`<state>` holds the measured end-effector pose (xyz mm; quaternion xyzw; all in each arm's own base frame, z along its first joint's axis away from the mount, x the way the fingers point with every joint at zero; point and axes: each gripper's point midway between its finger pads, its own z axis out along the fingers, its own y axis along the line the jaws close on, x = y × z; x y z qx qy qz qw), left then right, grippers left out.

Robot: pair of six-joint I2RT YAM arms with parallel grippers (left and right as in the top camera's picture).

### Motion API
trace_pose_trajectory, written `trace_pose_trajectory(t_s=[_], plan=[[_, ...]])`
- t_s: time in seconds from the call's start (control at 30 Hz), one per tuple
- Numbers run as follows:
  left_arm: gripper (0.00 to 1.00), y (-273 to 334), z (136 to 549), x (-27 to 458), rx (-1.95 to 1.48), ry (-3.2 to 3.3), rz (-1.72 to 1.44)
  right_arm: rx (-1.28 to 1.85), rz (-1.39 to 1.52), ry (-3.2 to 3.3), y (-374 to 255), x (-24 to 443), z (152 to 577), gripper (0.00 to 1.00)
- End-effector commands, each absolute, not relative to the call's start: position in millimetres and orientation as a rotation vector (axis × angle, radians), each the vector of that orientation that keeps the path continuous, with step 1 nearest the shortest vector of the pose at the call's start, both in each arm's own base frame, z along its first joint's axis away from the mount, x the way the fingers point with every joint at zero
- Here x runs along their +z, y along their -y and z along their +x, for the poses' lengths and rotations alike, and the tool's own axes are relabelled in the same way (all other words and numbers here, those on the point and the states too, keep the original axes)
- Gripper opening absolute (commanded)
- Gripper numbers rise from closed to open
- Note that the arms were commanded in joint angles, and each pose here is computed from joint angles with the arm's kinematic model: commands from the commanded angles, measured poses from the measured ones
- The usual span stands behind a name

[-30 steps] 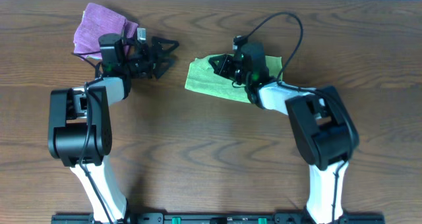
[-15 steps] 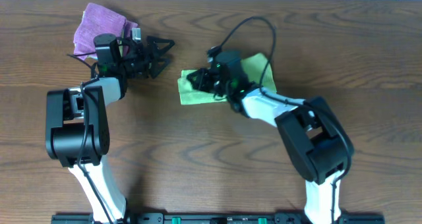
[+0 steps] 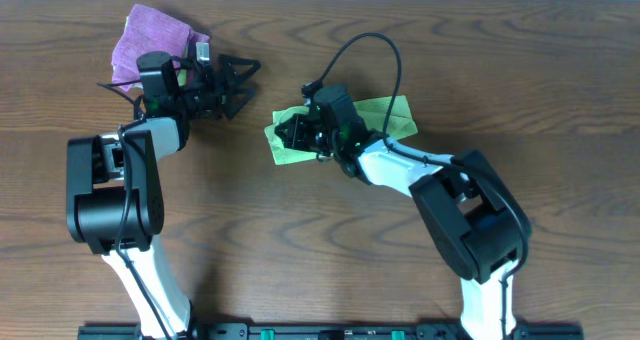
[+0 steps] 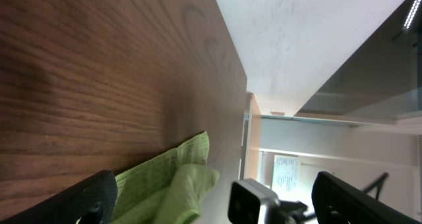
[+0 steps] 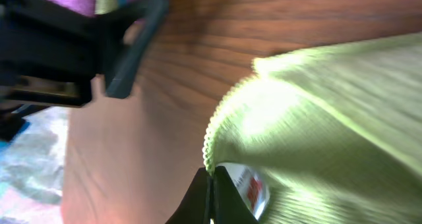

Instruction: Fold the cloth

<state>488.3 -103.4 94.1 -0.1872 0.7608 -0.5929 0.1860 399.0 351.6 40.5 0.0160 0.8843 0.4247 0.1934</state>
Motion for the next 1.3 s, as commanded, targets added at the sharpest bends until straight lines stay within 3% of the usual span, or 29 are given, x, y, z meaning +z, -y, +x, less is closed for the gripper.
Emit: trace_pose_trajectory(t_s=[0.0,0.17,0.43,0.57,0.8,1.03,1.27], plan=[[0.95,101.6,490.2,97.8,-1.691,-2.135,-0.499,1.129,-0.001,-2.448,-335.1,51.4,412.4,0.14],[0.95,102.5,489.0,98.4,-1.700,-2.136,-0.492,1.013,-0.077,-2.476,-304.9,56.2,415.4,0.53],[0.95,102.8,488.7,98.5,-1.702,-2.137,-0.491,0.919,-0.153,-2.431,-265.1,107.0,416.6,0.74],[0.96,104.1,486.8,99.5,-1.716,-2.139,-0.480,0.873,-0.108,-2.517,-239.1,112.4,401.2,0.77],[0.95,105.6,484.6,100.7,-1.733,-2.141,-0.465,0.778,-0.002,-2.802,-201.3,76.0,355.0,0.79],[0.95,105.7,484.4,100.8,-1.735,-2.141,-0.464,0.752,0.067,-2.879,-185.7,55.8,339.1,0.78],[0.95,106.0,483.9,101.1,-1.739,-2.142,-0.461,0.786,0.186,-2.869,-183.1,31.3,331.1,0.68]])
